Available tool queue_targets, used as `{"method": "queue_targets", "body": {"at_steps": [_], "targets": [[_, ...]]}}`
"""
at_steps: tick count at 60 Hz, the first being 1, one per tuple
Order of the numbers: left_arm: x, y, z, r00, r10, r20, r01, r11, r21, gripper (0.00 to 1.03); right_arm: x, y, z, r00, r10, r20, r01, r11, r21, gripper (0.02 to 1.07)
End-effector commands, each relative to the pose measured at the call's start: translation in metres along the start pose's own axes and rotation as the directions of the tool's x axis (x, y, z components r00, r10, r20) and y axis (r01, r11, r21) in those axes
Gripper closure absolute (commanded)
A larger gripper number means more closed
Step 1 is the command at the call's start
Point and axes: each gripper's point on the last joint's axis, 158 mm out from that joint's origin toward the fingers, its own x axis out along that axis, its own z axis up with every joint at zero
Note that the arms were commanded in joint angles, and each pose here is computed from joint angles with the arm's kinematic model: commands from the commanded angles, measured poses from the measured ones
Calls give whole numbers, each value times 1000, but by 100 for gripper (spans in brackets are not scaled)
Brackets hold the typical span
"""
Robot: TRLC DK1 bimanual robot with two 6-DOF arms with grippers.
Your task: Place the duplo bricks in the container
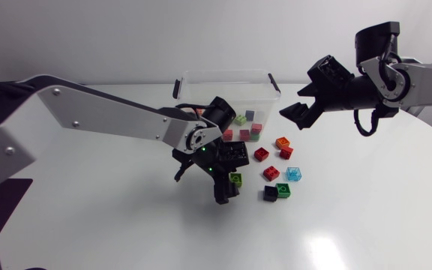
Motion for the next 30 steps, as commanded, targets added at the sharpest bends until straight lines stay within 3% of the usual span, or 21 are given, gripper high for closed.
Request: {"method": "queue_targets", "body": {"at_steps": [1,8,14,30], "targets": [[12,-1,-7,1000,-5,-20,5,1000,0,11,-11,9,-3,1000,2,9,-2,1000,-22,8],[25,8,-9,999,10,-33,-10,1000,-4,13,-14,27,-22,999,32,-19,-32,999,-16,8],[29,13,-7,999,14,-29,-14,1000,0,23,-16,38,-35,998,51,-34,-52,999,-11,8],[32,26,-2,999,28,-21,-28,1000,-12,23,-27,50,-53,997,54,-47,-55,998,-17,8]]}}
